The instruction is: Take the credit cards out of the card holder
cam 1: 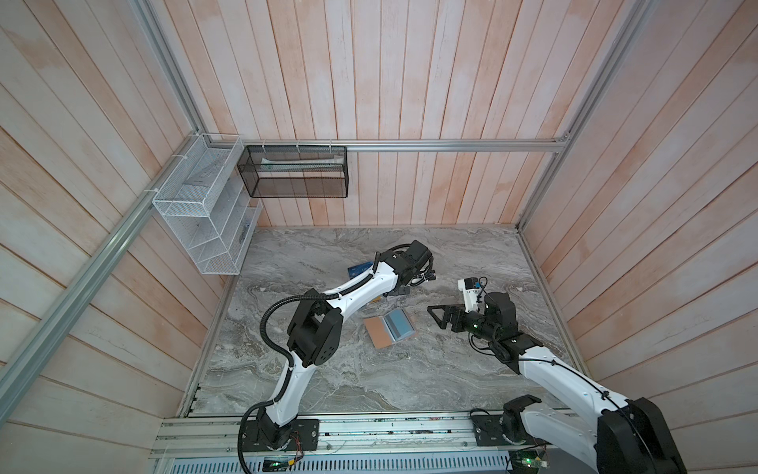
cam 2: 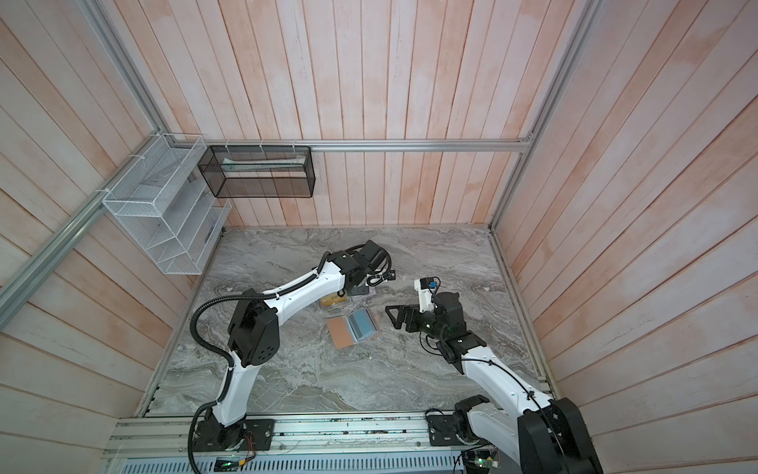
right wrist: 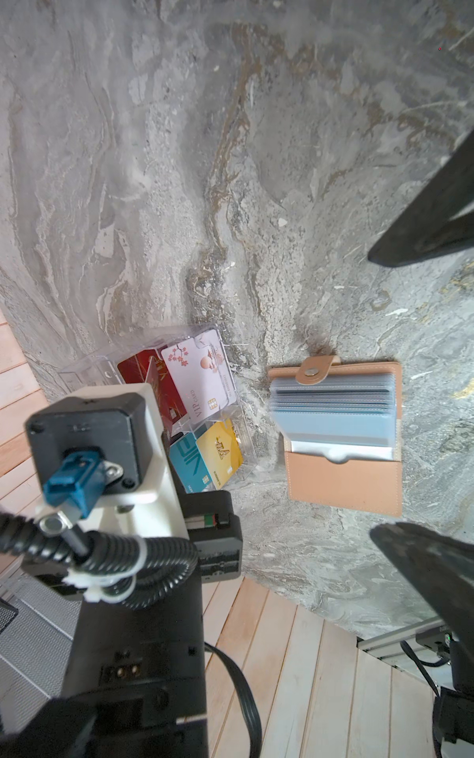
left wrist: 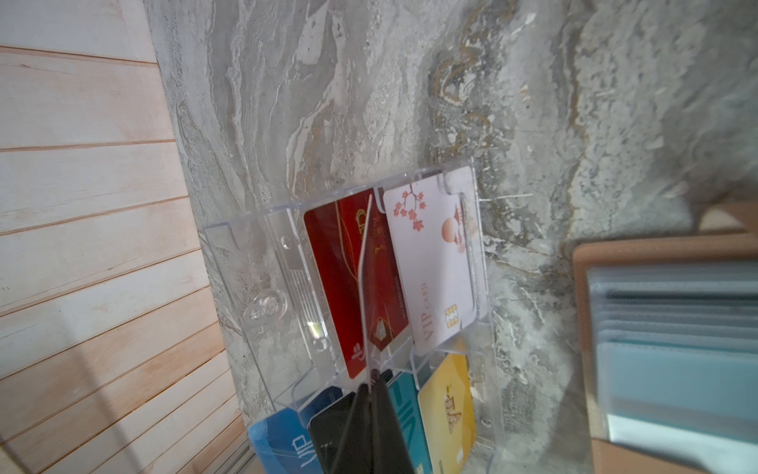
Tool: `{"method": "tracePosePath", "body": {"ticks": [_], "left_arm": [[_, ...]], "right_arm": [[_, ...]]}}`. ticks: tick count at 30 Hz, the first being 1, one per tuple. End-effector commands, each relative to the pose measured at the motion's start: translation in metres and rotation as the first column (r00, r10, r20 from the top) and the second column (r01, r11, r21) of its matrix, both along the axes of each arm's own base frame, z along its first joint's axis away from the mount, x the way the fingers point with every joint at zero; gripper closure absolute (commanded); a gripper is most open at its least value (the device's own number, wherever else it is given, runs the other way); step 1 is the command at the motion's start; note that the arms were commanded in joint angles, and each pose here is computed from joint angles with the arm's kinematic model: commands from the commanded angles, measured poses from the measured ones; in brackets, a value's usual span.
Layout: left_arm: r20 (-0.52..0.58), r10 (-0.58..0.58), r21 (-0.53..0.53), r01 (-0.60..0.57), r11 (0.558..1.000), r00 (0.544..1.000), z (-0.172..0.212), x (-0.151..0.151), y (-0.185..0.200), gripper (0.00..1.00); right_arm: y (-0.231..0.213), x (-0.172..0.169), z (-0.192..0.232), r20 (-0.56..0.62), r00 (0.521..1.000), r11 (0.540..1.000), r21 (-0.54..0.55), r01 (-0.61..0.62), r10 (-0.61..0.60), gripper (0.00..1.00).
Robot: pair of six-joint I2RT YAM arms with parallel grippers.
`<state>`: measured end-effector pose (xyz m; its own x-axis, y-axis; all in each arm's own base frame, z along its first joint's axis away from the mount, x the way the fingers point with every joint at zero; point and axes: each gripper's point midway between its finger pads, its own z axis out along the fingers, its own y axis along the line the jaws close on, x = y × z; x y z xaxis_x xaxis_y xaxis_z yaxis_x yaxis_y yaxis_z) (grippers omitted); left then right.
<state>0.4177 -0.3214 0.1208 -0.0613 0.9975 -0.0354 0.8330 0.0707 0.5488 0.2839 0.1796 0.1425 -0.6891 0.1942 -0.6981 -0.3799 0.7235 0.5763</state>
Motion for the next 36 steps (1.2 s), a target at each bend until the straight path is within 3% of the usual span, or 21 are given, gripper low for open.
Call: {"method": "tracePosePath", "body": {"ticks": [1, 36], "left_arm": [[0.005, 0.017, 0.001, -0.017, 1.0, 1.0, -0.004, 0.006, 0.001, 1.0], [-0.004, 0.153, -0.019, -0.153, 0.988, 0.988, -0.018, 0.015, 0.012, 1.0]], "right_arm": [[0.001, -0.003, 0.001, 0.011, 1.0, 1.0, 0.006, 0.0, 0.0, 0.02], [0.005, -0.004, -0.003, 0.009, 1.0, 0.999, 0.025, -0.021, 0.021, 0.02]]}}
